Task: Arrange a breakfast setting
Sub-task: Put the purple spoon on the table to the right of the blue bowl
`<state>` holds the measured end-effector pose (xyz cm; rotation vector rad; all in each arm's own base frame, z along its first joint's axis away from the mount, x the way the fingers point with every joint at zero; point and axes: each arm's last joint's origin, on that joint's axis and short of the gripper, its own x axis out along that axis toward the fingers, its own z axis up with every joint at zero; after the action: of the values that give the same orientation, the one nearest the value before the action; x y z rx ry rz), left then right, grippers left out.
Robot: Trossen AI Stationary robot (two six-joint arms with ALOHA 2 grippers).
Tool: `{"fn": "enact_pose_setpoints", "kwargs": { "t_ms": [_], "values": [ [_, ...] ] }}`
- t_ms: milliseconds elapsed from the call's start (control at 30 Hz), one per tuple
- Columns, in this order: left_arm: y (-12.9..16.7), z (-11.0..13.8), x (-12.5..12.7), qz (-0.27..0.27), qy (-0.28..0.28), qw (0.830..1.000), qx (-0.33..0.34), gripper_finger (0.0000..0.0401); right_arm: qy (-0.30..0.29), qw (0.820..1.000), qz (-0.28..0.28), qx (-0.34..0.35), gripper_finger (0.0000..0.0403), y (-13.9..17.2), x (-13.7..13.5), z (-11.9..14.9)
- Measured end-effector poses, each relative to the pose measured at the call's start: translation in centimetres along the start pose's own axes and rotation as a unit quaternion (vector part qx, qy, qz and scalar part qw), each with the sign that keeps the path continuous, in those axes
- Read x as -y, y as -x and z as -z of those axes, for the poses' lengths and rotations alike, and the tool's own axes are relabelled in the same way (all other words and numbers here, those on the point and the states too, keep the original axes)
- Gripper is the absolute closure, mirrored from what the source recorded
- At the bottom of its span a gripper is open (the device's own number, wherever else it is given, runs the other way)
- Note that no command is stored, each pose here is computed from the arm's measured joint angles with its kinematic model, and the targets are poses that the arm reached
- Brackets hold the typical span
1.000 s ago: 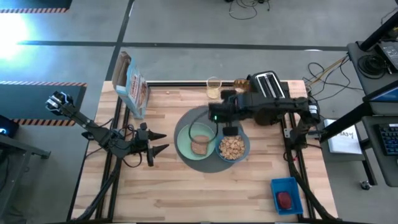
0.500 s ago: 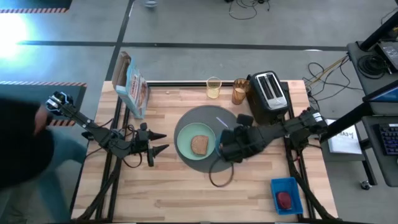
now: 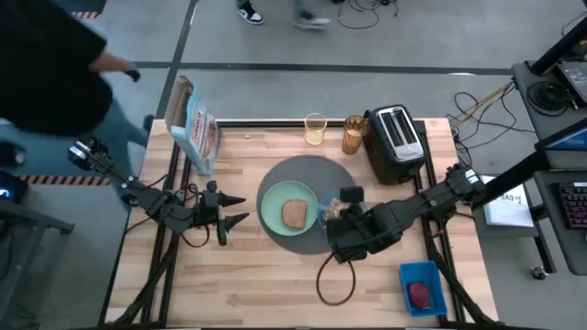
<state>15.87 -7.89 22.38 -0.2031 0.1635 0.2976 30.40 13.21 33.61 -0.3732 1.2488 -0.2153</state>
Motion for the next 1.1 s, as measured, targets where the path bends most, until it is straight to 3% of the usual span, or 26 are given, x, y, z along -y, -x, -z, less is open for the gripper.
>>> {"fn": "enact_pose_setpoints", "kwargs": {
  "t_ms": [200, 333, 567, 867, 1100],
  "values": [
    [0.0, 0.0, 0.0, 0.0, -0.004, 1.0, -0.001, 0.0196, 0.065, 0.992, -0.038, 0.105, 0.039, 0.4, -1.9, -1.7],
    [0.0, 0.0, 0.0, 0.001, 0.001, 1.0, 0.001, 0.0196, 0.095, 0.981, -0.097, 0.137, 0.039, -0.3, -3.3, -2.2],
    [0.0, 0.0, 0.1, 0.014, 0.006, 1.0, -0.003, 0.0196, 0.1, 0.973, -0.156, 0.14, 0.039, -3.6, -5.9, -1.5],
    [0.0, 0.0, 0.3, 0.045, 0.007, 0.999, -0.014, 0.0196, 0.122, 0.963, -0.169, 0.171, 0.039, -7.7, -9.6, 0.6],
    [0.0, 0.0, 0.3, 0.048, 0.007, 0.999, -0.015, 0.0196, 0.098, 0.968, -0.198, 0.118, 0.039, -9.1, -10.9, 2.7]
  ]
}}
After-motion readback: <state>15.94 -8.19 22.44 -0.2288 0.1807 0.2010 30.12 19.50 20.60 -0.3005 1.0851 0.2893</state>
